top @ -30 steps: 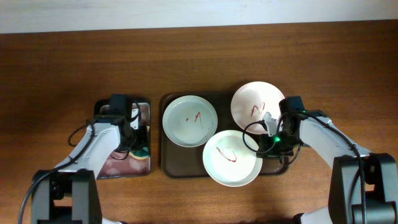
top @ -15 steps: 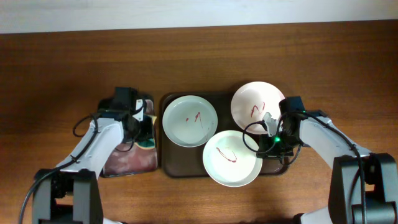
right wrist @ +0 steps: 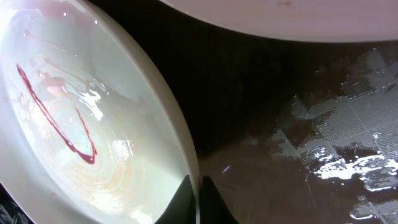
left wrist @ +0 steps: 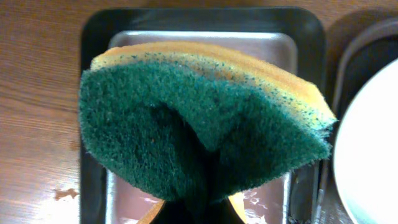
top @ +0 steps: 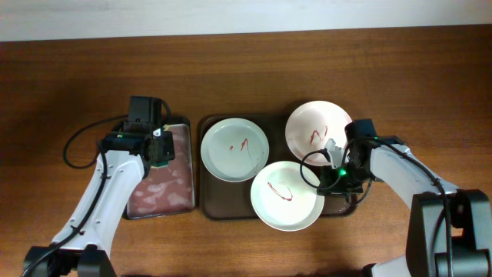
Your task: Clean dirty plates on tray and stack at the side
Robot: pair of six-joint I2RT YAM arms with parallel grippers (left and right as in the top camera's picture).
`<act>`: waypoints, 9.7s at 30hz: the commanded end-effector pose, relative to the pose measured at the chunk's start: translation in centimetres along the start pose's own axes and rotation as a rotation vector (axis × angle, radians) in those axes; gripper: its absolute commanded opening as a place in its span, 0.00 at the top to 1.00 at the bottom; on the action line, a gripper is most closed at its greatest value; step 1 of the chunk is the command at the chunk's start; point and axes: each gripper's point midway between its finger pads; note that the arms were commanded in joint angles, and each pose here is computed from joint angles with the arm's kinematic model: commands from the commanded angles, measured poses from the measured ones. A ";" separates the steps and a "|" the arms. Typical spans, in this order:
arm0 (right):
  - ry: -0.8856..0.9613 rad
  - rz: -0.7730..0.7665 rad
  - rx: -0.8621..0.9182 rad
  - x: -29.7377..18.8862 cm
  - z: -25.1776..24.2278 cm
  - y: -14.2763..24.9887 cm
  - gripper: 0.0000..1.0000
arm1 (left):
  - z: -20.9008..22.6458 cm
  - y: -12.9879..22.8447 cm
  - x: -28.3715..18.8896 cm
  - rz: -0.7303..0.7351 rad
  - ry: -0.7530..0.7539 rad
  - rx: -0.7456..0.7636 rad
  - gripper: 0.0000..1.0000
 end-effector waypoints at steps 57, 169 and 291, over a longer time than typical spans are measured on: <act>-0.016 -0.001 0.000 -0.3 0.3 -0.2 0.96 | -29.2 5.5 -2.8 0.240 0.600 0.260 1.00; 0.082 -0.139 0.612 -2.3 -9.0 4.0 0.72 | -6.1 -2.0 -1.6 0.130 0.233 0.036 1.00; 0.043 0.118 -0.035 4.4 13.9 -2.2 0.58 | -6.1 -1.7 -1.7 0.142 0.239 0.037 1.00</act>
Point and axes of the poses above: each gripper's point midway between its finger pads, its own x axis out along the fingers, its own z axis along the line the jaws close on, y = z × x, and after that the axes turned 7 degrees about x, right-handed
